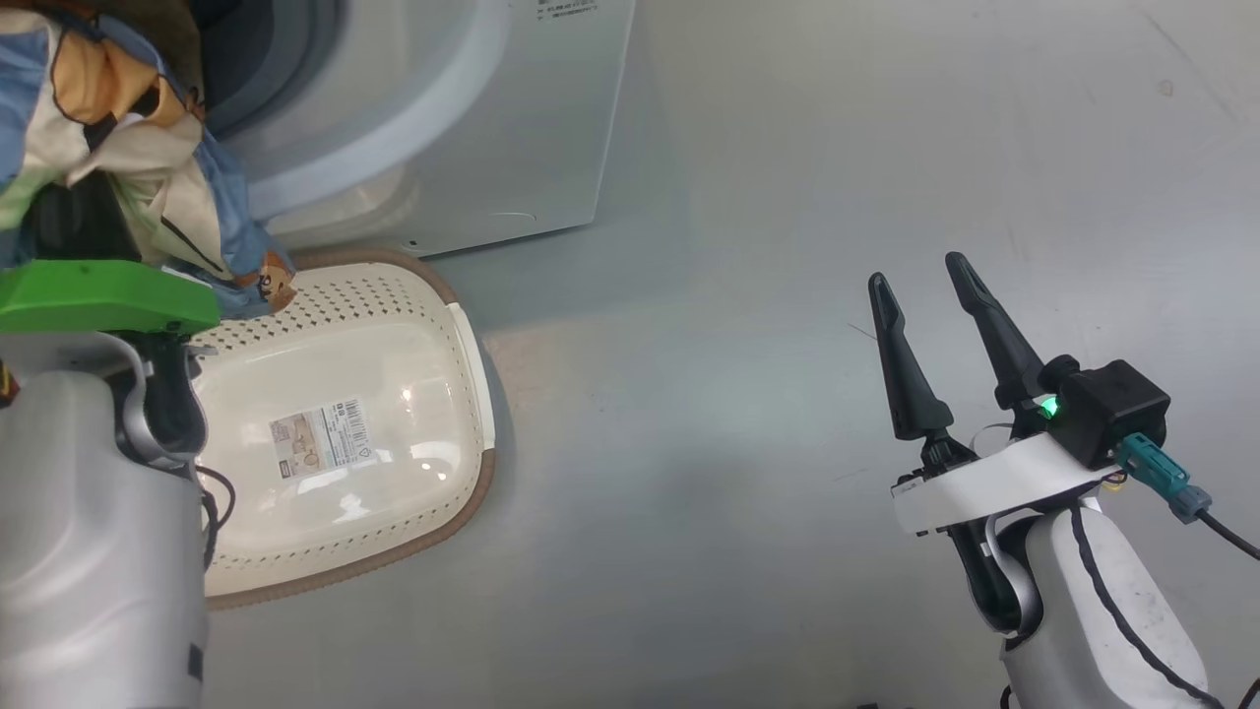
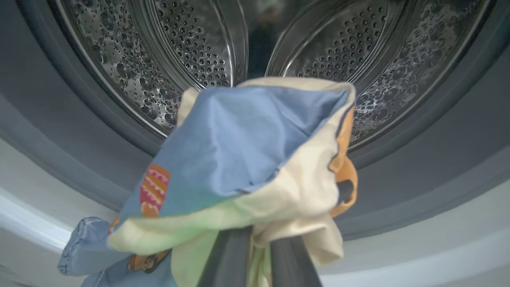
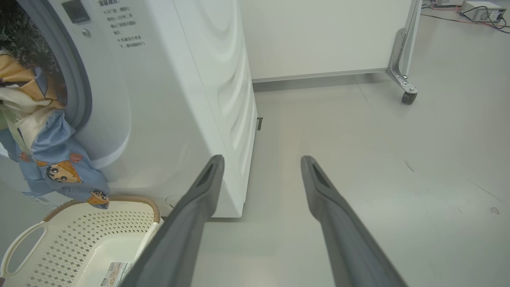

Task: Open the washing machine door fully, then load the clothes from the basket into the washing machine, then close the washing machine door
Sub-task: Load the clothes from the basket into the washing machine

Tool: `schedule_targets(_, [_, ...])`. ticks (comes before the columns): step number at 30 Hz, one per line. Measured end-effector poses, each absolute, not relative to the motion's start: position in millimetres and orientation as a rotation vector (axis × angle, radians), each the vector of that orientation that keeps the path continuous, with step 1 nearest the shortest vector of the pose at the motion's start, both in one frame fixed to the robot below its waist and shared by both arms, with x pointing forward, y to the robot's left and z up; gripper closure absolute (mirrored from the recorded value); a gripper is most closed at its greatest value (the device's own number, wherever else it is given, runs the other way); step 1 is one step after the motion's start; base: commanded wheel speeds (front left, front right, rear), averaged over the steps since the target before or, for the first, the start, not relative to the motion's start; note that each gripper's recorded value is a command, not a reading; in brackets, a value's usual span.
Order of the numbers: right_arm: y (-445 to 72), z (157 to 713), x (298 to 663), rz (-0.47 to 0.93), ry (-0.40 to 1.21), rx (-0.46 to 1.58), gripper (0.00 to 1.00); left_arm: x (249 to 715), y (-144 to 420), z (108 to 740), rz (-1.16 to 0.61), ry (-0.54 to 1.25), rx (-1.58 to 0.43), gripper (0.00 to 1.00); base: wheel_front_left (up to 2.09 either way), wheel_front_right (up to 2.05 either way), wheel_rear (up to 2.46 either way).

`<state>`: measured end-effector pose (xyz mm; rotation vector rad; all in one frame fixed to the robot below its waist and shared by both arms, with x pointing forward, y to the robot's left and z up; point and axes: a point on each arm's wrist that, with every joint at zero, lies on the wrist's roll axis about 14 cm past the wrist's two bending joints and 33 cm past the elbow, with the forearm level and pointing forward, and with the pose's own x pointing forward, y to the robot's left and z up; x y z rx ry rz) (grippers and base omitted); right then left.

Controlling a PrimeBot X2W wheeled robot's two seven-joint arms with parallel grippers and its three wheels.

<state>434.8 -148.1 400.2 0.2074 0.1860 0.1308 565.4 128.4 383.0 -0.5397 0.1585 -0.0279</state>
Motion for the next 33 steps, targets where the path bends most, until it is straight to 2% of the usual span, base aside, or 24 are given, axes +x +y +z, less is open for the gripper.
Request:
schedule_targets(18, [-168.6,407.1,405.5,0.063,0.205,0.193,0.0,636.1,108.4,419.5,-0.141,0.125,-0.371,1.0,0.0,0.0,0.0])
schedule_targets(26, [-177.4,393.6,392.0,0.025,0.256,0.189,0.0,668.4,99.3,429.6,-0.141,0.127,-0.369,1.0,0.0,0.0,0.0])
schedule_targets(33, [-175.1,382.5,386.8,0.033,0.294,0.184,0.0,694.2,118.6,437.1,-0.057,0.098,-0.375,1.0,0.0,0.0,0.0])
